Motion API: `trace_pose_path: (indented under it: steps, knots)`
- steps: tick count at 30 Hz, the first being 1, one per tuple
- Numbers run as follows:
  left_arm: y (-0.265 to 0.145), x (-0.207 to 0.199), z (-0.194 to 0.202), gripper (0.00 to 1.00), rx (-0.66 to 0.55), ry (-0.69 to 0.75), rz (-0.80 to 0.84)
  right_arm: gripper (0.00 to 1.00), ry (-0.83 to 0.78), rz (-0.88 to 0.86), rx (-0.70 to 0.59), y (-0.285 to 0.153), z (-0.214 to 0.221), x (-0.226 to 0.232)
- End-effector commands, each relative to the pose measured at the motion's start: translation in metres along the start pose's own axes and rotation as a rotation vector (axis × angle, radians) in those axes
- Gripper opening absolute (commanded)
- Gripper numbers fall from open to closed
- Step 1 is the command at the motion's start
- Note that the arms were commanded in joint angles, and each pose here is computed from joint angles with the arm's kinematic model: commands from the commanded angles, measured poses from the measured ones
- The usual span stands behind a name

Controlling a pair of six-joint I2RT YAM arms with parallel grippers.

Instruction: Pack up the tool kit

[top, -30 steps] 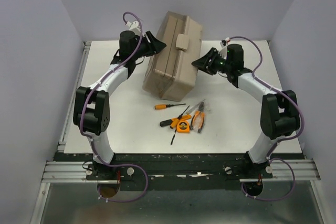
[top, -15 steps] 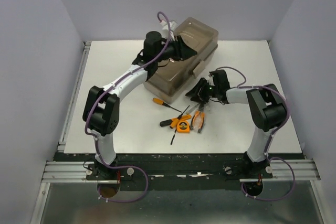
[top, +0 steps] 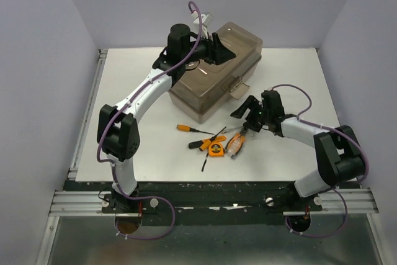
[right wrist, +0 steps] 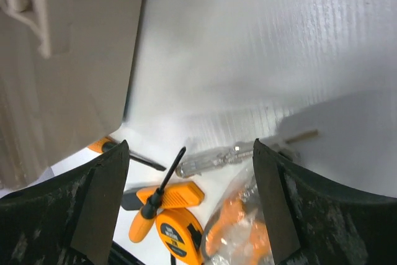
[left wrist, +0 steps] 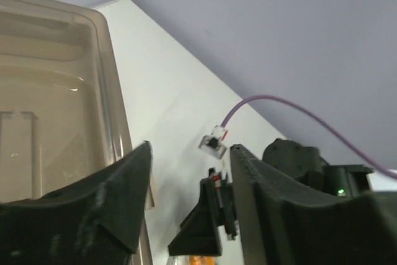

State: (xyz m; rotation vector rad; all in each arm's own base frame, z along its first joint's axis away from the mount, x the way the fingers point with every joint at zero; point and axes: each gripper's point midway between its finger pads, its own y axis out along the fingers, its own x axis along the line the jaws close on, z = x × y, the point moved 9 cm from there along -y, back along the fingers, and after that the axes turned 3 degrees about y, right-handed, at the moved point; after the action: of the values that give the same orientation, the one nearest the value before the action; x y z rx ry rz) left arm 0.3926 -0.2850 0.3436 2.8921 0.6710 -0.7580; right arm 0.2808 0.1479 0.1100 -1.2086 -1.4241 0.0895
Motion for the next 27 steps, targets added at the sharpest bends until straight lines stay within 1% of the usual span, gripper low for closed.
trace_pose_path:
  steps: [1,4,7,12,15,18,21,23,27]
  knots:
    - [-0.018,-0.017,-0.014,0.72,0.046,0.111,-0.045,0.91,-0.053,0.060,-0.096,-0.026,-0.003,-0.003]
    - [-0.025,-0.016,-0.015,0.81,0.114,0.154,-0.092,0.95,-0.107,0.050,-0.138,-0.051,-0.008,0.008]
    - [-0.028,-0.008,-0.016,0.85,0.211,0.191,-0.182,1.00,-0.159,0.020,-0.200,-0.076,-0.016,0.022]
    - [-0.036,0.017,-0.010,0.90,0.361,0.285,-0.369,1.00,-0.254,-0.034,-0.306,-0.115,-0.025,0.043]
    - [-0.044,0.031,-0.008,0.99,0.417,0.349,-0.459,1.00,-0.286,-0.087,-0.353,-0.133,-0.031,0.058]
    - [-0.050,0.045,-0.007,0.99,0.438,0.344,-0.494,1.00,-0.308,-0.131,-0.373,-0.145,-0.034,0.069]
    - [-0.055,0.060,-0.003,0.99,0.458,0.319,-0.509,1.00,-0.319,-0.154,-0.361,-0.148,-0.033,0.073]
    - [-0.057,0.071,-0.001,0.99,0.467,0.302,-0.522,1.00,-0.313,-0.159,-0.349,-0.147,-0.030,0.071]
    - [-0.059,0.088,0.005,0.99,0.477,0.248,-0.487,1.00,-0.290,-0.147,-0.339,-0.144,-0.023,0.060]
